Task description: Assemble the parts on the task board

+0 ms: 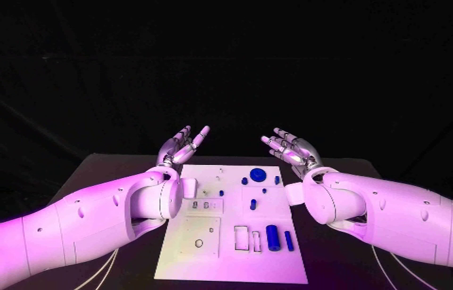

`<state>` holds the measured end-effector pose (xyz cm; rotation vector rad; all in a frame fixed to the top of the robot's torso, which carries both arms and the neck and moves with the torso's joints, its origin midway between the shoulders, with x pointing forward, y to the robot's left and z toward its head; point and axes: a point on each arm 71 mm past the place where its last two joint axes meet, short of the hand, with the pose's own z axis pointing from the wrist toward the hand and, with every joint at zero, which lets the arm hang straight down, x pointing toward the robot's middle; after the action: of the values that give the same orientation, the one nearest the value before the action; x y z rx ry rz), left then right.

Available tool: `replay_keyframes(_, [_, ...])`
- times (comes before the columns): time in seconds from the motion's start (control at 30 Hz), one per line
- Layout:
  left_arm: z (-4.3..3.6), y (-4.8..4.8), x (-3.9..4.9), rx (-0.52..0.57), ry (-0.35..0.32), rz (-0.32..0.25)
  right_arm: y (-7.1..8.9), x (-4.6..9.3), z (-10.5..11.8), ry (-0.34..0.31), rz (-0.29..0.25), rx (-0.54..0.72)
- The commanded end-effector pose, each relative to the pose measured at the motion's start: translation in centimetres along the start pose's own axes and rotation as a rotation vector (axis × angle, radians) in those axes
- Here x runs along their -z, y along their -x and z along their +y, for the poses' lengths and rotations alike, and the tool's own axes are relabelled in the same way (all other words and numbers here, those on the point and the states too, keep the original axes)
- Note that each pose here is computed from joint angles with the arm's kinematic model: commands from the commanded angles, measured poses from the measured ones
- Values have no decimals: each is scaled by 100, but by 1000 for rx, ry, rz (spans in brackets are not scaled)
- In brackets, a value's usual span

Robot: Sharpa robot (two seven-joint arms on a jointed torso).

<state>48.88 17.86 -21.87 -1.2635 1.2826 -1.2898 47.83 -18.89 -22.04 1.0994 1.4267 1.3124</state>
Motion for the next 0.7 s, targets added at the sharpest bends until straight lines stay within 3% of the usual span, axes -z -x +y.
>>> replay_keyframes(0.03, [6,-45,-2,28,20,46,-118,-11,-9,-35,195,24])
replay_keyframes(0.23, [6,-45,-2,28,20,46,-128,-23,-7,-48,240,41])
replay_keyframes(0.27, [-39,152,32,27,4,53,41,-112,170,150,212,325])
replay_keyframes(0.7, [-213,224,101,16,-38,84,147,-157,327,224,212,546])
